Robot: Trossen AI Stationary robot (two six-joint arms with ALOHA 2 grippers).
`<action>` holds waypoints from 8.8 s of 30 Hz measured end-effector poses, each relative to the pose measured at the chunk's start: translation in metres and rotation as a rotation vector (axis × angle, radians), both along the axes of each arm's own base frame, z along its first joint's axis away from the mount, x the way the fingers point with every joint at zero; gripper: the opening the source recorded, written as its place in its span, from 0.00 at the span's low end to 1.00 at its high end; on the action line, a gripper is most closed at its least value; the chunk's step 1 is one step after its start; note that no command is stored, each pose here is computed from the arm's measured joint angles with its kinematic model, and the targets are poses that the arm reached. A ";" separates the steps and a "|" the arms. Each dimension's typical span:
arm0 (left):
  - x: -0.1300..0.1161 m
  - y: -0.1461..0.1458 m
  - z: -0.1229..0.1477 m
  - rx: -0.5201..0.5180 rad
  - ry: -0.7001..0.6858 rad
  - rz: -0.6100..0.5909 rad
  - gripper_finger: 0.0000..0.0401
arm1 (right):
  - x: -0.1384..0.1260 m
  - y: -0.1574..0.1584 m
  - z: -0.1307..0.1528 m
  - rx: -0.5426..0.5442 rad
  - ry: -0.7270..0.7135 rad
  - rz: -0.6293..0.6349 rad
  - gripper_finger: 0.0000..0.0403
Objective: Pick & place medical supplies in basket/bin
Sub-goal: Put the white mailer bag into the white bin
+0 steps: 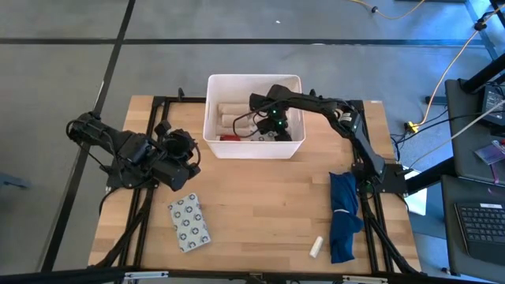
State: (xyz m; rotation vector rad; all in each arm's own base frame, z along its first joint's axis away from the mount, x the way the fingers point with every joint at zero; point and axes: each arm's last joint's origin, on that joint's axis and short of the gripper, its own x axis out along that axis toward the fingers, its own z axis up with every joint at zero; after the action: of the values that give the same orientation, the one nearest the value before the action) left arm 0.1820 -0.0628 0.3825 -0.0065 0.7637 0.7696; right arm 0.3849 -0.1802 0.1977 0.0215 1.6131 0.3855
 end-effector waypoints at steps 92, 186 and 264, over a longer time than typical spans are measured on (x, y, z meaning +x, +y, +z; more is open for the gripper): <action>-0.050 -0.110 -0.222 -0.905 0.263 0.021 0.01 | 0.061 0.275 0.011 0.394 -0.742 -1.091 0.96; -0.019 0.002 -0.050 -0.431 -0.973 -0.801 0.22 | -0.084 0.081 0.272 -0.303 -1.226 -0.745 0.44; -0.016 0.023 -0.074 -0.370 -0.842 -0.336 0.22 | -0.004 -0.033 0.071 -0.099 -0.374 -0.193 0.96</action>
State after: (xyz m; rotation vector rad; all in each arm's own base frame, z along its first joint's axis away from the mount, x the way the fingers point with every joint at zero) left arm 0.1656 -0.0400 0.3085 -0.4953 0.0813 0.2409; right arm 0.3805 -0.2134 0.2690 0.0275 1.2458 0.1479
